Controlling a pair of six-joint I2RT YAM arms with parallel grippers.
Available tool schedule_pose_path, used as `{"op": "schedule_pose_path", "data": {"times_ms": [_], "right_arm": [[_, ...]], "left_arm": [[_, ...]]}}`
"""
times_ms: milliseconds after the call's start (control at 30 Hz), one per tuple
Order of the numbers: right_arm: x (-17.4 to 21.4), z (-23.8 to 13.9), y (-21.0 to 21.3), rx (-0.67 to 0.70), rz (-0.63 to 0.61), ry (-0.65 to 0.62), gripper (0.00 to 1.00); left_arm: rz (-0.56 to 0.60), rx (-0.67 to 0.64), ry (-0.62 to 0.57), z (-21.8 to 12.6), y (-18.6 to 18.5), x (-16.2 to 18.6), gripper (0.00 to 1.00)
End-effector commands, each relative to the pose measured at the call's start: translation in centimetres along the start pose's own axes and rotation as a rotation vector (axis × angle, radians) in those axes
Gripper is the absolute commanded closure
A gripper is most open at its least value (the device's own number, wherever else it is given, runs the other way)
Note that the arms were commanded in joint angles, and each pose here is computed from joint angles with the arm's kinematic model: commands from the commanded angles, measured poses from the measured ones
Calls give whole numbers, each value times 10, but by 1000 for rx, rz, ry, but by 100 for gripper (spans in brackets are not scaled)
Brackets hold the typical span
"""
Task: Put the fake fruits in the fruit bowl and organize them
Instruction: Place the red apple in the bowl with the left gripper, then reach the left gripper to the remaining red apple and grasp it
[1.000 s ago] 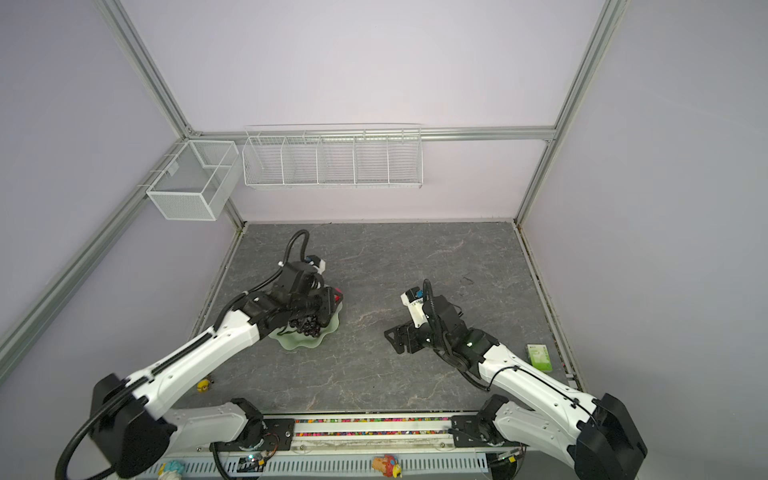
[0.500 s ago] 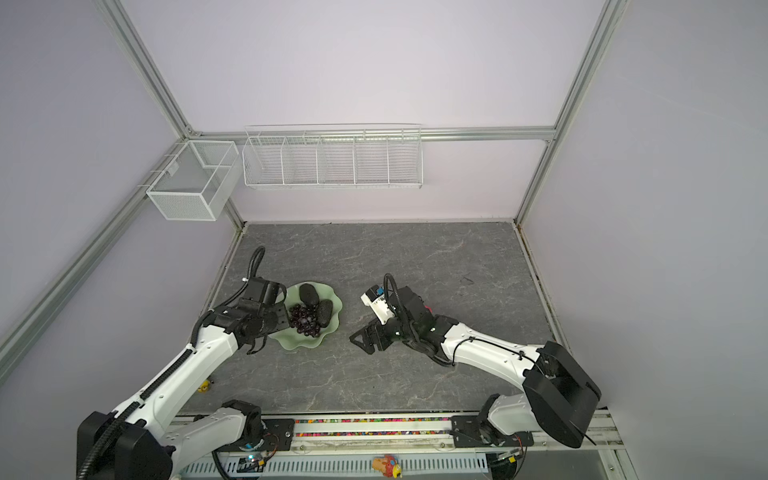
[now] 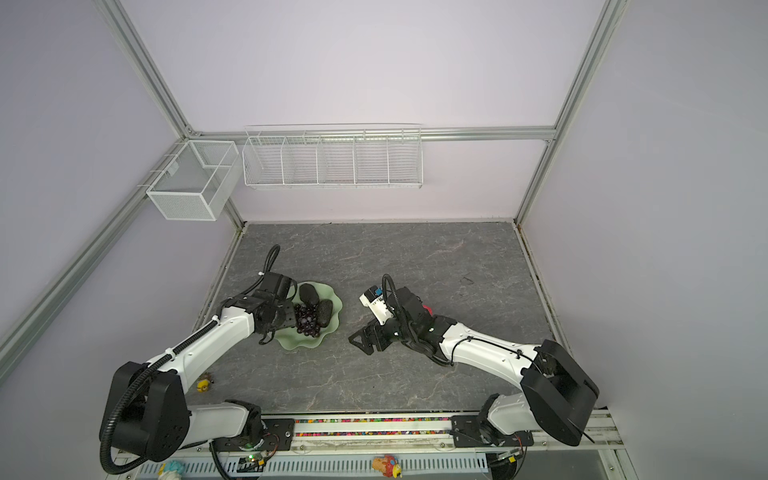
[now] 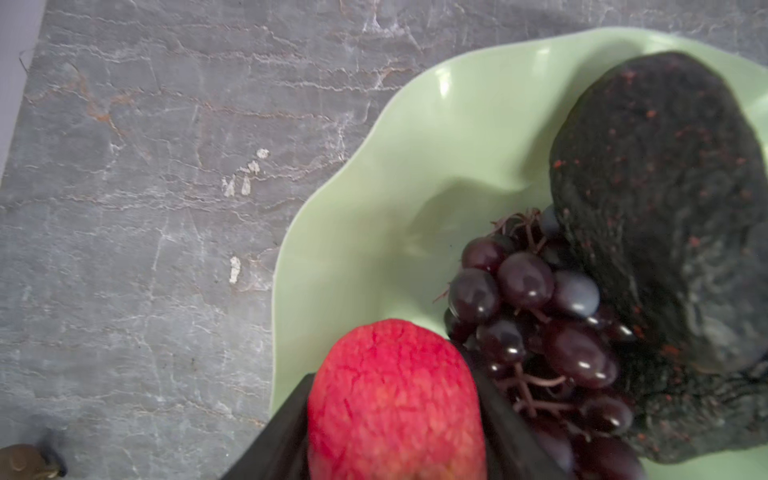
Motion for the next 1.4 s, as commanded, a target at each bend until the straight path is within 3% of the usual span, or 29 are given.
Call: {"op": "schedule_pose_path", "data": {"times_ms": [0, 467, 633, 700, 833, 933, 1167, 1367], "right_arm": [[-4, -3, 5, -4, -25, -18, 12], [-2, -10, 4, 23, -30, -40, 12], [2, -19, 3, 53, -25, -54, 12], [6, -26, -1, 82, 0, -76, 12], [22, -52, -29, 239, 150, -127, 11], [41, -74, -52, 354, 257, -167, 11], [81, -136, -72, 593, 416, -292, 11], [97, -154, -72, 618, 468, -314, 11]], "left_arm": [[-8, -13, -32, -3, 0, -10, 40], [-11, 47, -97, -31, 4, -16, 34], [40, 204, -119, -52, -6, -21, 36], [113, 311, -167, -66, -19, -20, 36], [331, 588, -226, -91, -77, -12, 32], [474, 703, -250, -102, -134, -7, 28], [667, 754, -183, -80, -257, -9, 27], [796, 746, -67, -54, -327, 10, 24]]}}
Point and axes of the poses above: each gripper's point midway between its finger pads, its own z axis out along the fingers, its own y axis along the line the jaws close on, x = y × z, the point moved 10 cm from there along -z, back along the fingers, and after that the axes turned 5 degrees about z, right-handed, at the moved point
